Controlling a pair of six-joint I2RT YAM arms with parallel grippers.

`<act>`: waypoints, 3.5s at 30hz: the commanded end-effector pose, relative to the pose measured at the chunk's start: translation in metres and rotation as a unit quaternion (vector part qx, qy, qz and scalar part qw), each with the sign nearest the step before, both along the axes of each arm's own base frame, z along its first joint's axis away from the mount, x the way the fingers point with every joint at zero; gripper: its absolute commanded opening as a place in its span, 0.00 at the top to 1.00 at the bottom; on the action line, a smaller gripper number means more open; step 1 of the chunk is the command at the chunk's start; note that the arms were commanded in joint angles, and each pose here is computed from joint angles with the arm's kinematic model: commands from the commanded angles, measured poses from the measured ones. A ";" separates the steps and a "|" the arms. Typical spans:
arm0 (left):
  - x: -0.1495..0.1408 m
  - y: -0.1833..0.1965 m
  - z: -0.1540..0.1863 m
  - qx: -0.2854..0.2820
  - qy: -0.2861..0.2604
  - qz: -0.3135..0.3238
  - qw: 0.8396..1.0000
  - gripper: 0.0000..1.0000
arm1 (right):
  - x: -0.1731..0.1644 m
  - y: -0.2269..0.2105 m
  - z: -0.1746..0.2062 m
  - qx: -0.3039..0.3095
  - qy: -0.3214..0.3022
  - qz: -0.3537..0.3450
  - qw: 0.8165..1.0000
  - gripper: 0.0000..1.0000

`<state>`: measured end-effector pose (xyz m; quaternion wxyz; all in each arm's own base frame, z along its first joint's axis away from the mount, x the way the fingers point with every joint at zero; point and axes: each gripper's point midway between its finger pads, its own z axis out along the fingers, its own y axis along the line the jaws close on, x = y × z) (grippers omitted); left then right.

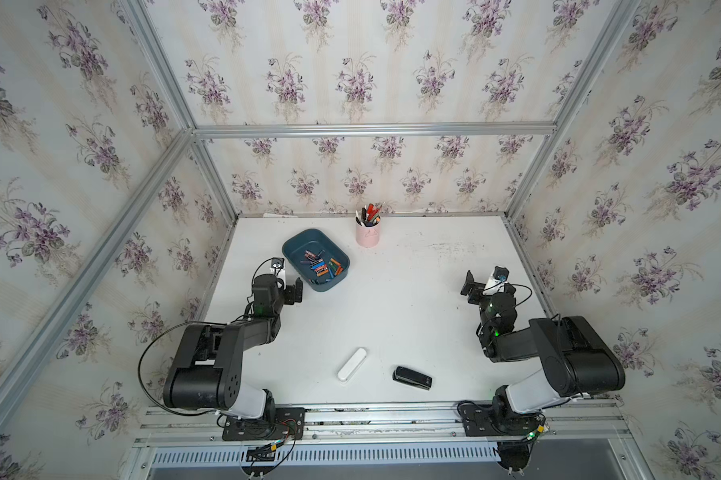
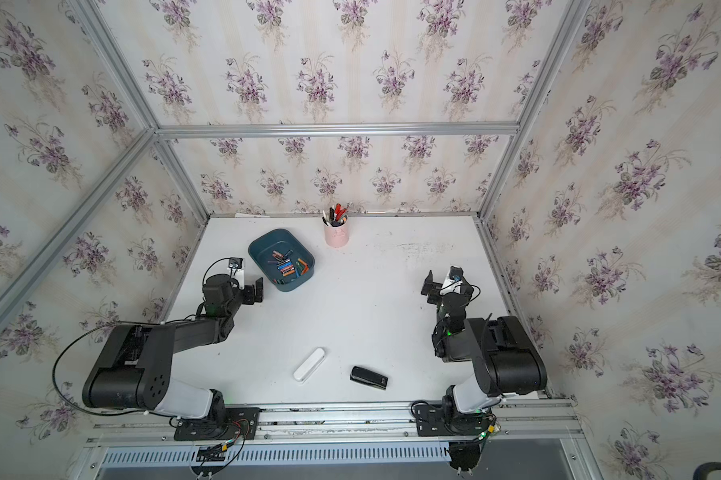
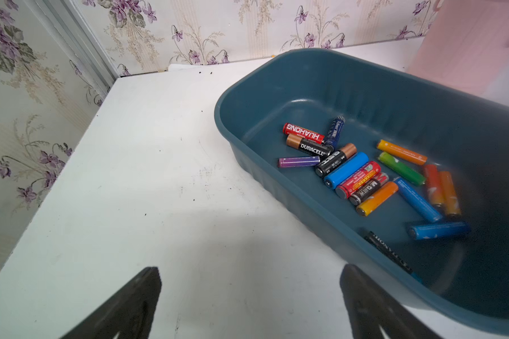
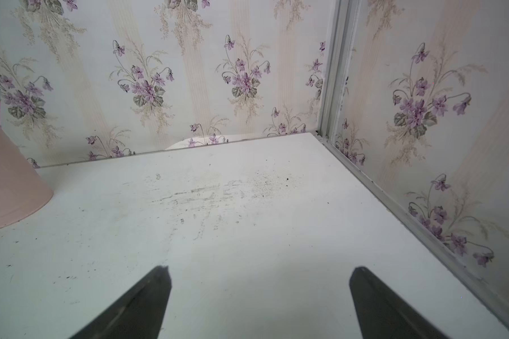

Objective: Take the batteries out of the storage box
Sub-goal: Move the storage box to the center of the board.

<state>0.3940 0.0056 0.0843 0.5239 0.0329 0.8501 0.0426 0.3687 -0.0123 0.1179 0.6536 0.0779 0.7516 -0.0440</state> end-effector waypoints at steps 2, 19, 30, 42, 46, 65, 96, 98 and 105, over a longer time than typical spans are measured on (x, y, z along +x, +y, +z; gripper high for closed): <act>0.003 0.000 0.005 0.002 -0.009 -0.002 1.000 0.00 | 0.001 0.000 0.008 0.005 -0.017 0.001 1.000 0.00; 0.004 -0.002 0.011 0.003 -0.010 -0.006 1.000 0.00 | 0.000 0.000 0.008 0.005 -0.017 0.001 1.000 0.00; -0.021 -0.006 0.136 -0.066 0.051 0.044 0.996 0.00 | 0.015 0.017 0.041 0.078 0.143 -0.011 0.987 0.00; 0.024 -0.158 0.111 -0.270 0.270 -0.208 0.900 0.00 | -0.007 0.065 0.056 0.114 0.205 0.040 0.971 0.00; 0.026 -0.184 0.085 -0.241 0.306 -0.219 0.895 0.00 | -0.014 0.061 0.061 0.101 0.205 0.032 0.973 0.00; 0.044 -0.233 0.001 -0.188 0.387 -0.240 0.870 0.00 | -0.016 0.058 0.058 0.078 0.229 0.027 0.970 0.00; -0.145 -0.407 -0.014 -0.050 0.488 -0.397 0.776 0.00 | -0.030 0.066 0.041 0.100 0.250 0.042 0.962 0.00; -0.151 -0.408 -0.013 -0.053 0.491 -0.395 0.775 0.00 | -0.032 0.067 0.039 0.099 0.253 0.043 0.961 0.00; -0.120 -0.390 0.038 -0.042 0.436 -0.370 0.819 0.00 | -0.030 0.080 0.038 0.090 0.272 0.062 0.956 0.00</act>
